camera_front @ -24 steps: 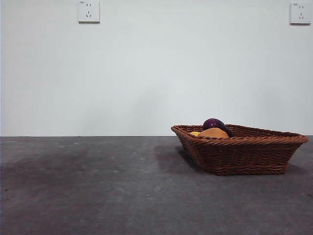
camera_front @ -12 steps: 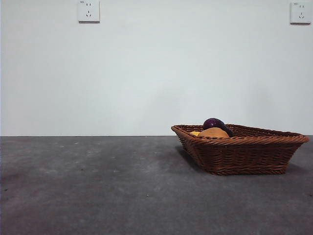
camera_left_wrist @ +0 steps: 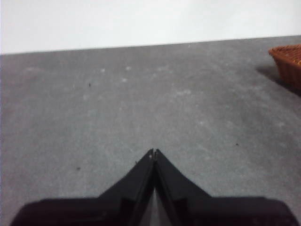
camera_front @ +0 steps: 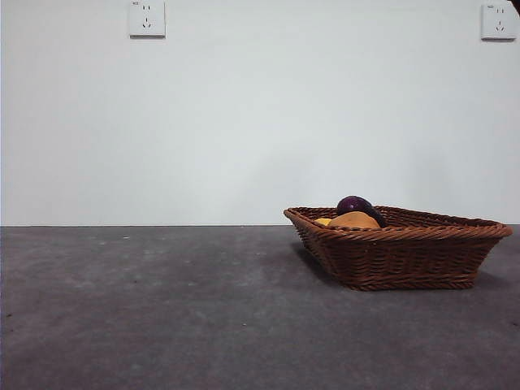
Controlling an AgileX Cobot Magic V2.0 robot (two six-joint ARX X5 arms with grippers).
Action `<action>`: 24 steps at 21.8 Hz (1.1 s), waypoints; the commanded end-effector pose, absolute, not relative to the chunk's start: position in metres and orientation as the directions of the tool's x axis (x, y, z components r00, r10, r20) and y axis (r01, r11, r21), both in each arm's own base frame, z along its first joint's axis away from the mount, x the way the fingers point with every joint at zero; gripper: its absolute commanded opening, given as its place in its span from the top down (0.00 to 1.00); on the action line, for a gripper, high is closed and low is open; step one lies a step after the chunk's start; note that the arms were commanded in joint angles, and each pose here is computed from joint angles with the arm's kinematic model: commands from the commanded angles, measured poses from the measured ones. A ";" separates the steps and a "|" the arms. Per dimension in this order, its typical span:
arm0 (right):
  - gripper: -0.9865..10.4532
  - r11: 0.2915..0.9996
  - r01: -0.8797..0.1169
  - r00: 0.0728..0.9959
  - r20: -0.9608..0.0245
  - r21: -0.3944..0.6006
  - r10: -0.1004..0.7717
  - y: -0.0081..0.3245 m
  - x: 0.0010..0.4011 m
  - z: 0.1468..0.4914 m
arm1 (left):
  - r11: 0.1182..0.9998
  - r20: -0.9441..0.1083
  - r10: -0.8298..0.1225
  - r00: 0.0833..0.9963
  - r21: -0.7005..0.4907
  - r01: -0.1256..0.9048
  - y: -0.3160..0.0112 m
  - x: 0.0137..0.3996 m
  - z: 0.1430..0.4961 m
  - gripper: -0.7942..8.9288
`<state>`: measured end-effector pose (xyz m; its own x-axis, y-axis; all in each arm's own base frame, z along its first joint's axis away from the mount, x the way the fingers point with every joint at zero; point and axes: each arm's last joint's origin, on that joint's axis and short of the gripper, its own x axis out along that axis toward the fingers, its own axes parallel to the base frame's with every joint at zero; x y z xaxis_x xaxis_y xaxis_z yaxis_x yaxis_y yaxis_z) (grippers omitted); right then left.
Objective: Help me put the vegetables on the table into the basket
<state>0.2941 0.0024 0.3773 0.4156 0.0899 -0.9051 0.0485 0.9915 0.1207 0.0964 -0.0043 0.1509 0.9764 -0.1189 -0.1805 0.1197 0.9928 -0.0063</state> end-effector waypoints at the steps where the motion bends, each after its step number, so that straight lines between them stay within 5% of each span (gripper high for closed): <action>1: 0.91 0.991 0.050 0.478 -0.874 0.123 0.085 0.002 0.303 0.378 | 0.994 -0.163 -0.110 0.980 -0.016 0.109 -0.004 0.096 0.150 0.92; 11: 0.91 0.991 -0.012 0.822 -0.563 0.132 0.084 0.002 0.336 0.408 | 0.995 -0.160 -0.098 0.982 -0.016 0.097 -0.002 0.096 0.150 0.92; 17: 0.91 0.990 -0.031 0.851 -0.516 0.139 0.099 0.002 0.343 0.409 | 0.995 -0.181 -0.098 0.979 -0.018 0.096 -0.002 0.097 0.149 0.92; 24: 0.91 0.994 0.093 0.857 -0.514 0.057 -0.050 0.001 0.338 0.412 | 0.995 -0.195 -0.098 0.976 -0.020 0.096 -0.002 0.098 0.148 0.92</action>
